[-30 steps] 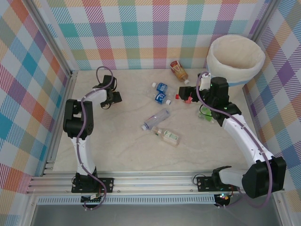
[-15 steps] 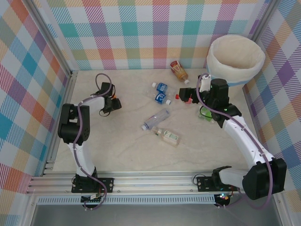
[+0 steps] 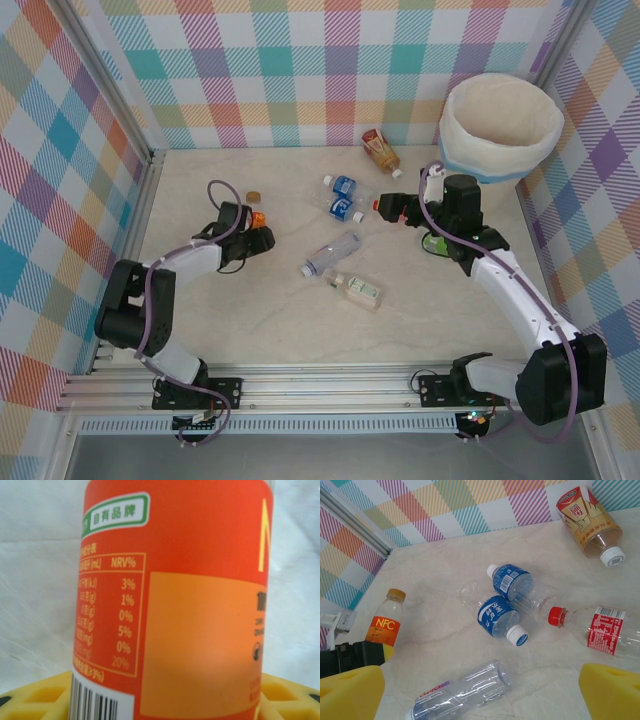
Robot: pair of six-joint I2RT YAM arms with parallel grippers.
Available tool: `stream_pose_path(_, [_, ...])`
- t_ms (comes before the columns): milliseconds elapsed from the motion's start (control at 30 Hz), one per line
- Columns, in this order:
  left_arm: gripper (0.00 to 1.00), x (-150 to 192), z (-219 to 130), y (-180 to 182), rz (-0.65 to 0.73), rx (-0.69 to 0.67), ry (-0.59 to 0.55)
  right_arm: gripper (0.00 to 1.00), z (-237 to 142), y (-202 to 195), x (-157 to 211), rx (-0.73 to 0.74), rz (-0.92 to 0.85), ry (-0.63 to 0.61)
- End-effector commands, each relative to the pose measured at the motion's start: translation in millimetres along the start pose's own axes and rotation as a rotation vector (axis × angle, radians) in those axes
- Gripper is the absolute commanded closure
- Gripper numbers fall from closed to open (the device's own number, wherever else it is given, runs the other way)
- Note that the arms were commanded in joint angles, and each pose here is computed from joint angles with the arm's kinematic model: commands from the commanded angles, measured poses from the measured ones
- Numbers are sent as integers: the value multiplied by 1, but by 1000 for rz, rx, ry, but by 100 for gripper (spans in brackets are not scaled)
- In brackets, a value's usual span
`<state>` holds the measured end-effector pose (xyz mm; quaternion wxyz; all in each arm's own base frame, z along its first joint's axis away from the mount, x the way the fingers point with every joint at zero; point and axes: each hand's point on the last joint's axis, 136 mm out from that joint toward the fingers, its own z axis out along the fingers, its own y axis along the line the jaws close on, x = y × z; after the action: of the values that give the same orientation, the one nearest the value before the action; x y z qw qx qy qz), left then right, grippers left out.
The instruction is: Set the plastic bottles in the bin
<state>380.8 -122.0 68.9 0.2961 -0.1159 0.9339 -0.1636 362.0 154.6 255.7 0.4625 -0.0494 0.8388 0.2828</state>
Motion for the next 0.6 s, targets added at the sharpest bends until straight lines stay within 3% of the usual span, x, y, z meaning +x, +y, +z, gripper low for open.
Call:
stream_pose_path(0, [48,-6,-24,-33,3,109,-87,0,3,10,-3,-51,23,-14])
stream_pose_path(367, [48,18,-109,-145,295,585,-142,0,15,62,-7,-320,150,63])
stream_pose_path(567, [48,26,-127,-180,358,746,-152,0,21,111,-7,-530,188,171])
